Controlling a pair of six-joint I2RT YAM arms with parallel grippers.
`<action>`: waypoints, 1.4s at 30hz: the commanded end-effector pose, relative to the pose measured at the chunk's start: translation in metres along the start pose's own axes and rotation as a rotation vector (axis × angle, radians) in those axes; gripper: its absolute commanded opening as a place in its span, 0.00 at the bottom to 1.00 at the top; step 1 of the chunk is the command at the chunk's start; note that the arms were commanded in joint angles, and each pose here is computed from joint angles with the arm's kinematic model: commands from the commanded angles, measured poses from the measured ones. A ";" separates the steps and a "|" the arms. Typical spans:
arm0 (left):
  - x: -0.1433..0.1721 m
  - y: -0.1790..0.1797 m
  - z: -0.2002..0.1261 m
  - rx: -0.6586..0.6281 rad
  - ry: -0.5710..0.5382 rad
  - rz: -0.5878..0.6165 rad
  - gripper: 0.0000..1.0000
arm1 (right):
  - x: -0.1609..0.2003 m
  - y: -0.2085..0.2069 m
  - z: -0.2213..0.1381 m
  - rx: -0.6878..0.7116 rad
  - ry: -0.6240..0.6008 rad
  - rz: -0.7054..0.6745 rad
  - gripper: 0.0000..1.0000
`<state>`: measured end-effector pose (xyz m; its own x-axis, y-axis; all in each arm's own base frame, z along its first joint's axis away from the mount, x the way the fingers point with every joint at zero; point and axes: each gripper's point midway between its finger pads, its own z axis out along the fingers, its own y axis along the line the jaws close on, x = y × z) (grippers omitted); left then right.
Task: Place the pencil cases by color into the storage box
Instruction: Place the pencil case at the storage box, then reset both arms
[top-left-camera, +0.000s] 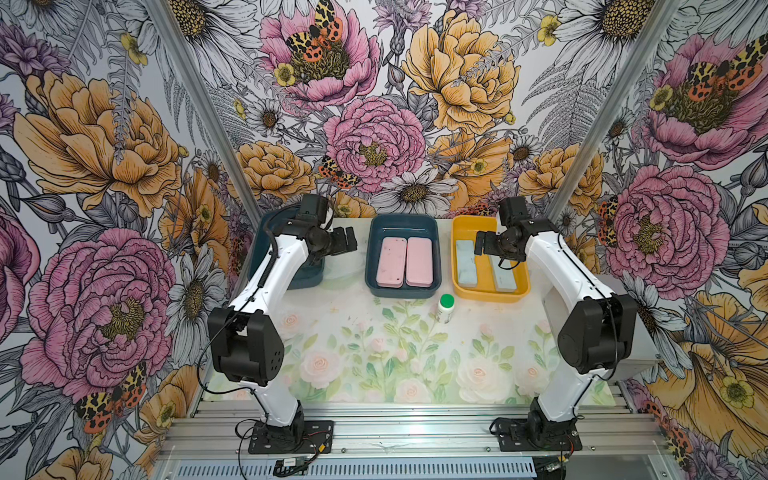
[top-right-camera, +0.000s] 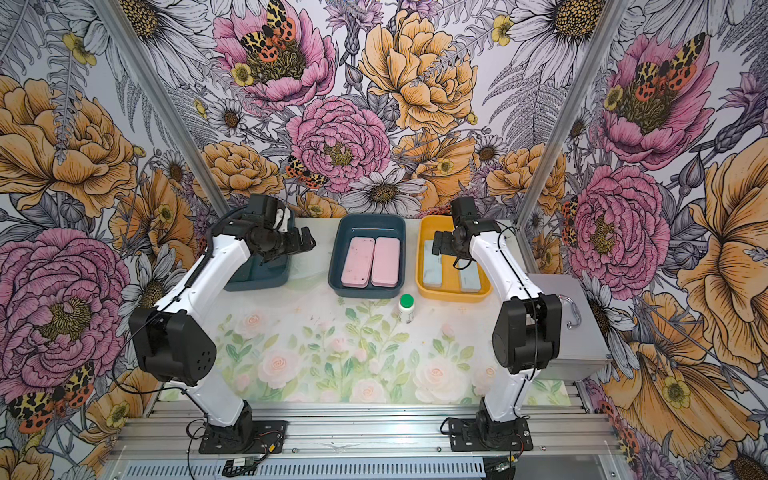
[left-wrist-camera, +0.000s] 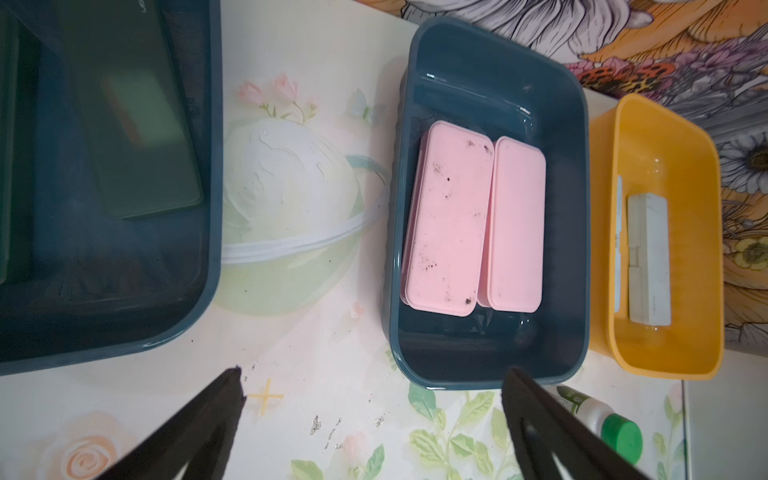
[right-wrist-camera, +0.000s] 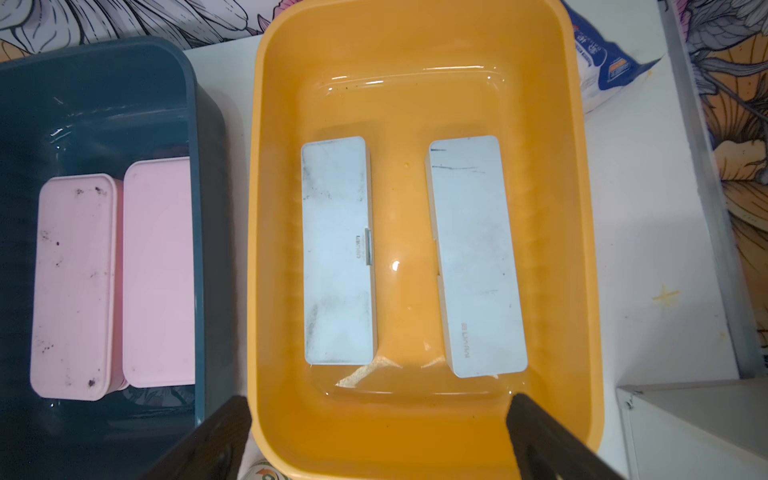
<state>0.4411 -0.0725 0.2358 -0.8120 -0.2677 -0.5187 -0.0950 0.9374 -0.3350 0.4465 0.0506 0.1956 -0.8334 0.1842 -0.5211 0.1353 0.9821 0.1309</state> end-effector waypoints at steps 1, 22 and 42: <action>-0.025 0.029 -0.025 0.036 -0.084 -0.052 0.99 | -0.019 0.005 -0.020 -0.068 -0.104 0.044 0.99; 0.056 0.167 -0.001 -0.245 -0.687 -0.007 0.99 | 0.052 -0.071 -0.041 0.059 -0.758 -0.148 0.99; 0.063 0.126 0.053 -0.152 -0.651 0.251 0.99 | 0.079 -0.057 0.036 -0.137 -0.777 -0.283 0.99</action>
<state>0.4057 0.0202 0.1093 -0.3637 -0.1140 -0.9245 -0.0967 0.9917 -0.0842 0.3865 0.0044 0.1057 -0.3043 -0.0516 -0.9512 -0.0774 0.9966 -0.0293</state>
